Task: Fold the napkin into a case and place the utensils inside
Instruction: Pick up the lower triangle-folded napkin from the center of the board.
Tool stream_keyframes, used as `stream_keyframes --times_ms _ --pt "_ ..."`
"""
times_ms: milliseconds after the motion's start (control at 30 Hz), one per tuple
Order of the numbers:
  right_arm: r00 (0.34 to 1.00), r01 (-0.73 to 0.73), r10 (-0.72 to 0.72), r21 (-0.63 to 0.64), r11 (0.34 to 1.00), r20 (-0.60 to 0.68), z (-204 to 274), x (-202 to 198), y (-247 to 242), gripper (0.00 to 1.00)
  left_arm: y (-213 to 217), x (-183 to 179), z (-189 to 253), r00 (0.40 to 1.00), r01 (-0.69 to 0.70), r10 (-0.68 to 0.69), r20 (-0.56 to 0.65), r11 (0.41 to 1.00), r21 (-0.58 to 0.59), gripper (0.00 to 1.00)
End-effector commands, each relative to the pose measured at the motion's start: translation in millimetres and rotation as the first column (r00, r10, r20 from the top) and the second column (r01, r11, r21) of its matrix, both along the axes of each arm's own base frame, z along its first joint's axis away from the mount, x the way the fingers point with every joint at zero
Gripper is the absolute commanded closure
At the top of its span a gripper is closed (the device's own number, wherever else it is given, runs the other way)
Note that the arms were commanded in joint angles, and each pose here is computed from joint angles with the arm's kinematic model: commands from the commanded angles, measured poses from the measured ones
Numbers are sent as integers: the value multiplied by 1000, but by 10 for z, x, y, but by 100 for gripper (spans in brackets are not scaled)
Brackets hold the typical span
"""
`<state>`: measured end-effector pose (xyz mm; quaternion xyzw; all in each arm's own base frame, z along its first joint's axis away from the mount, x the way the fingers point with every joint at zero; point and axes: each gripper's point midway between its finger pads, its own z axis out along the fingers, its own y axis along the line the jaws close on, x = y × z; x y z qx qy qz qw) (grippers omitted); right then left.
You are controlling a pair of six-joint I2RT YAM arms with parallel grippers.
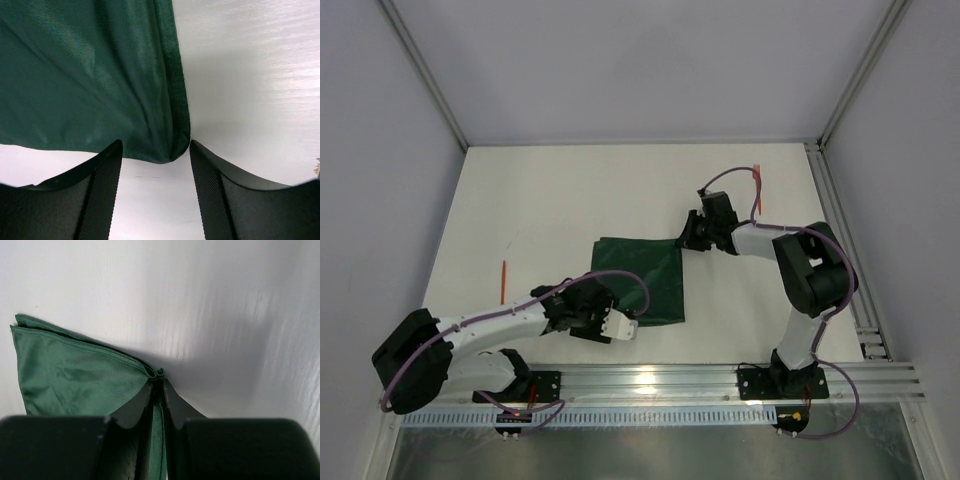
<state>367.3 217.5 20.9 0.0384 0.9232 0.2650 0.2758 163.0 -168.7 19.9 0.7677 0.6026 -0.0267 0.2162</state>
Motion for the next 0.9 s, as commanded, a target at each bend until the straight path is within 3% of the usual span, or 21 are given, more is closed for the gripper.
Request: stream_keyframes --times_ms 0,100,233,367,533,633,867 --pt "998 49 -49 6 999 32 78 267 5 84 -1 77 -53 999 46 -47 24 998 41 39" --pt "998 46 -46 -15 999 39 71 342 3 81 39 109 -32 994 100 -102 30 993 66 34" --pt "998 45 -44 -6 999 46 143 384 -18 72 64 -43 38 990 122 -116 -85 989 77 31" --pt "997 22 -21 -10 1000 72 307 282 -53 58 8 -165 95 987 103 -101 -124 995 10 29" --pt "996 1 3 -40 999 86 462 61 -166 55 -121 -154 137 993 47 -56 -104 995 -85 29" --pt "994 -20 24 -34 999 103 562 -69 -178 55 -174 -160 59 992 51 -59 -109 995 -81 31" --pt "968 -169 179 -72 983 176 825 -361 9 56 -121 -171 -151 990 66 -66 -122 998 0 47"
